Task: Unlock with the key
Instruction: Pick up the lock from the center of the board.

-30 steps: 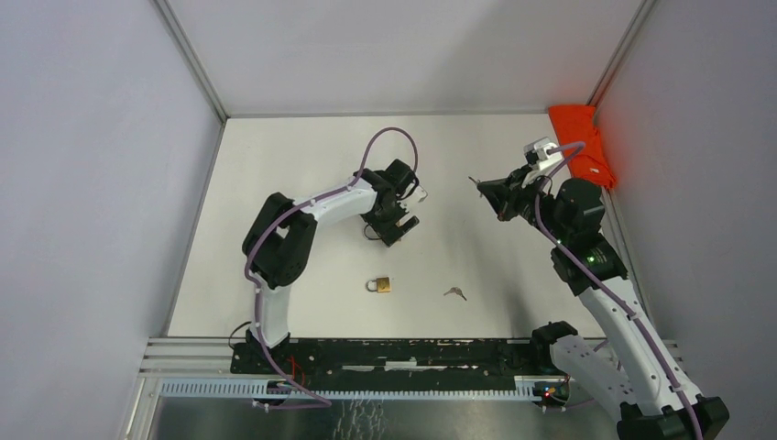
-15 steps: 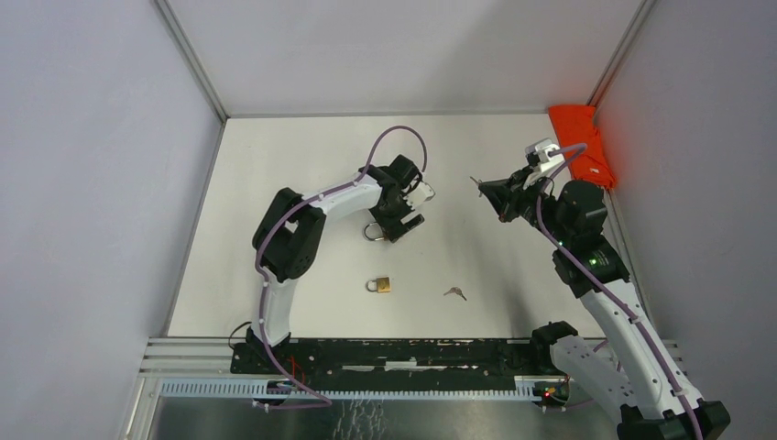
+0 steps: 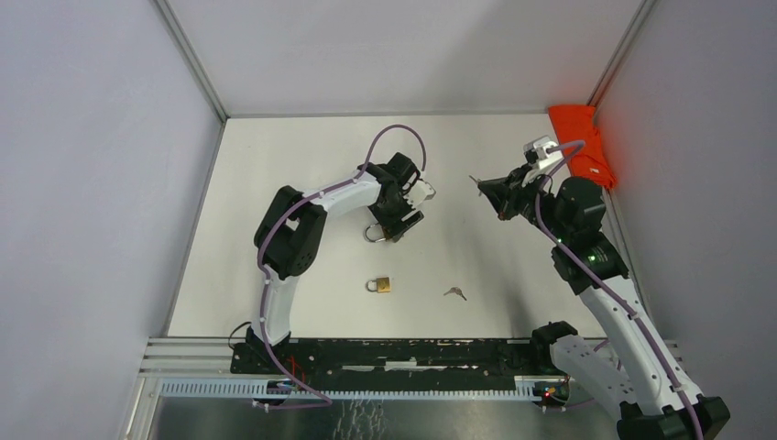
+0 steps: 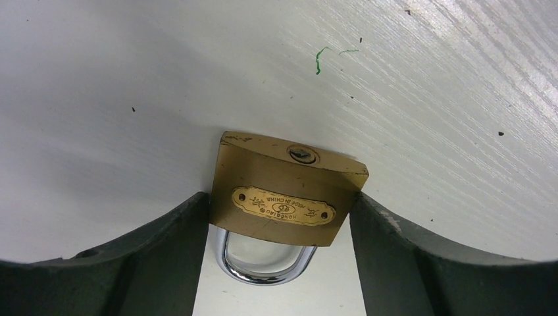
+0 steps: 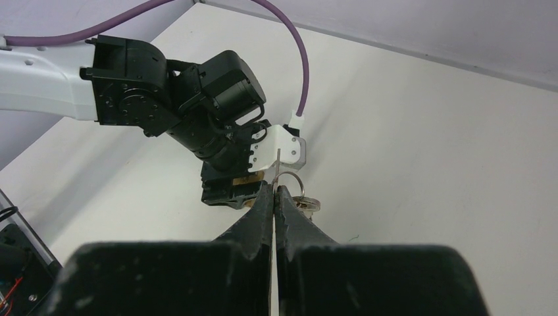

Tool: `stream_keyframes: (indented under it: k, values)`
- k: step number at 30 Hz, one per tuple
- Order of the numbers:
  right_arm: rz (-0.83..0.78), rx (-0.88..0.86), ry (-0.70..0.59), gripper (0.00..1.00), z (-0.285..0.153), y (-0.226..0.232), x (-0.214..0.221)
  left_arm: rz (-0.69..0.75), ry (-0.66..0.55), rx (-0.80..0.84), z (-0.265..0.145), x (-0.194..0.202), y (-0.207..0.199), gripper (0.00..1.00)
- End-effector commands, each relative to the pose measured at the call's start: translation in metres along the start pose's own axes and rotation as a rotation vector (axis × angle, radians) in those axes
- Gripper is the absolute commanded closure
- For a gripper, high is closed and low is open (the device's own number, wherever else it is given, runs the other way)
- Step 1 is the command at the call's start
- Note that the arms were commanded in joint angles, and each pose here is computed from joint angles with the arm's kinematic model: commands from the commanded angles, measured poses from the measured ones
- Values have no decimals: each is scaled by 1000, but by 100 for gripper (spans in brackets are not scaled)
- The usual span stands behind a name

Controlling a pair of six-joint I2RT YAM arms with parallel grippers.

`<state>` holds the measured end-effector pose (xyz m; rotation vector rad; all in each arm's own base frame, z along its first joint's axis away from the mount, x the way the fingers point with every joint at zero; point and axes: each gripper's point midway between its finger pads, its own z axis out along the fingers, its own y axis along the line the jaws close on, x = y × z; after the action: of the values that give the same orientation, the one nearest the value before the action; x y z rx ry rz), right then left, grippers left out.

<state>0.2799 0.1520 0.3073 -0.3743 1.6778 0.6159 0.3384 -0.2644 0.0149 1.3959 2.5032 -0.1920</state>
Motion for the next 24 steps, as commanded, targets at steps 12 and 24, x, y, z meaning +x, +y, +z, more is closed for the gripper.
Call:
stream_keyframes:
  k: [12, 24]
  values:
    - [20, 85, -4, 100, 13, -19, -4, -26, -183, -61, -39, -25, 7, 91]
    - [36, 116, 15, 100, 13, -23, -6, 80, -573, -18, -193, -79, -21, 92]
